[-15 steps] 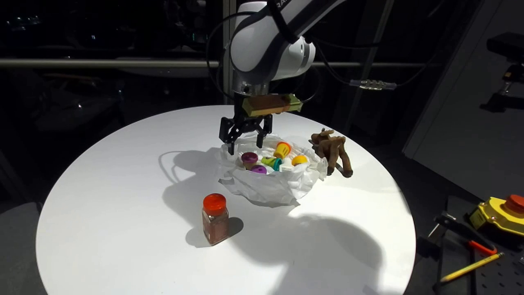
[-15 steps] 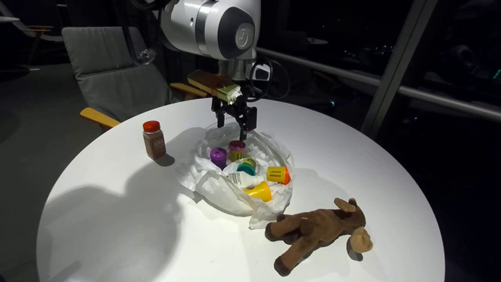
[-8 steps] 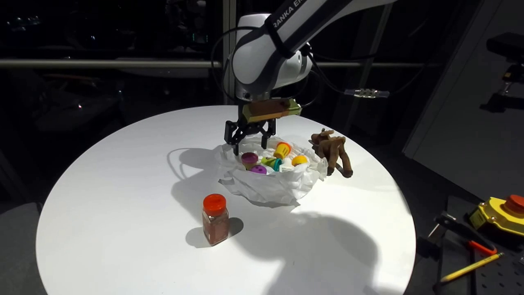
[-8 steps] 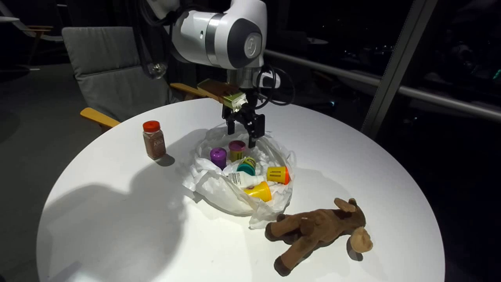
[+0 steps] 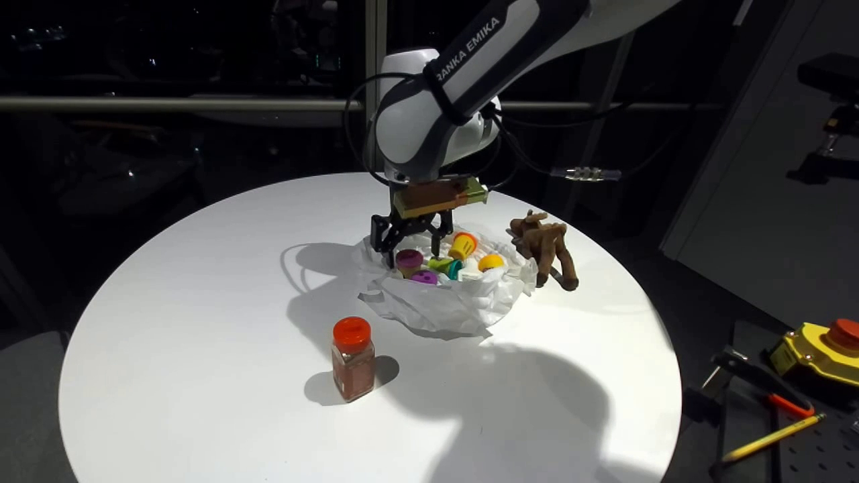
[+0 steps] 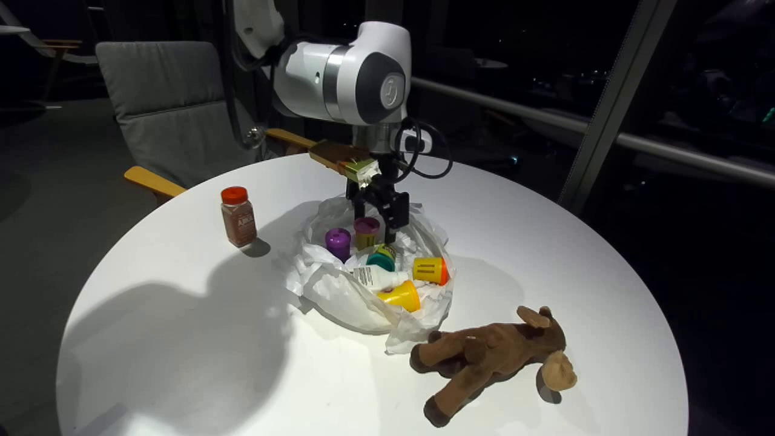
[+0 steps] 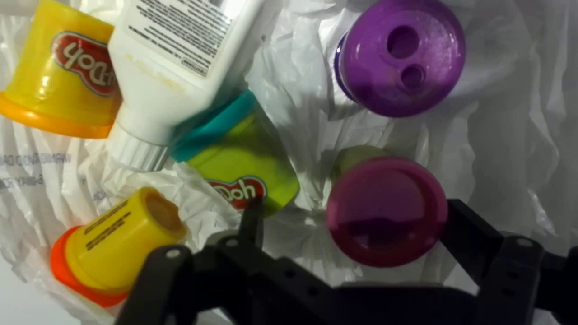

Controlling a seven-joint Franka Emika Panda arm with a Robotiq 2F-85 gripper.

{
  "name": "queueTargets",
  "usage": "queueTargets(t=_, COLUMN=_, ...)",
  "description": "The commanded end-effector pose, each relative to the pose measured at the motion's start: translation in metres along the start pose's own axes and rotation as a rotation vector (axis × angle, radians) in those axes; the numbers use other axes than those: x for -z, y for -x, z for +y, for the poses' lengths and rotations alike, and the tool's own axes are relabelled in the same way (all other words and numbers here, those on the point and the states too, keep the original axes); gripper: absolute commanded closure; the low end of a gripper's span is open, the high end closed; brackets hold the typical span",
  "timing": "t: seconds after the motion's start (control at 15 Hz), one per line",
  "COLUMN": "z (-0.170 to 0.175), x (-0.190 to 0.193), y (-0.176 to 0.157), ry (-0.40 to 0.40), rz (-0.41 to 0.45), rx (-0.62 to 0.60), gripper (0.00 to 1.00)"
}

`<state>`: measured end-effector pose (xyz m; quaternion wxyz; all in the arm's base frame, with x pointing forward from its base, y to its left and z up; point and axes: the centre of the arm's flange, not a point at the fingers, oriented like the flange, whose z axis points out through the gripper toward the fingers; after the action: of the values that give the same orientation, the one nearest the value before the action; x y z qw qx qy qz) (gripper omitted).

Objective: Pick up the objects from the plastic and put them on the table

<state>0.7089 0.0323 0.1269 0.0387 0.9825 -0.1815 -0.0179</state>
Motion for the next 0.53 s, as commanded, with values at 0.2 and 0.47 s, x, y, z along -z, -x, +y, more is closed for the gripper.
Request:
queueTargets(t=0.2, z=-0.003, x=0.023, y=-0.011, ry=-0.026, rz=0.015, rx=-0.028, gripper=0.42)
queueTargets(t=0.47, z=0.006, x=0.027, y=-0.008, ry=-0.039, rz=-0.001, rx=-0.051, gripper=0.73)
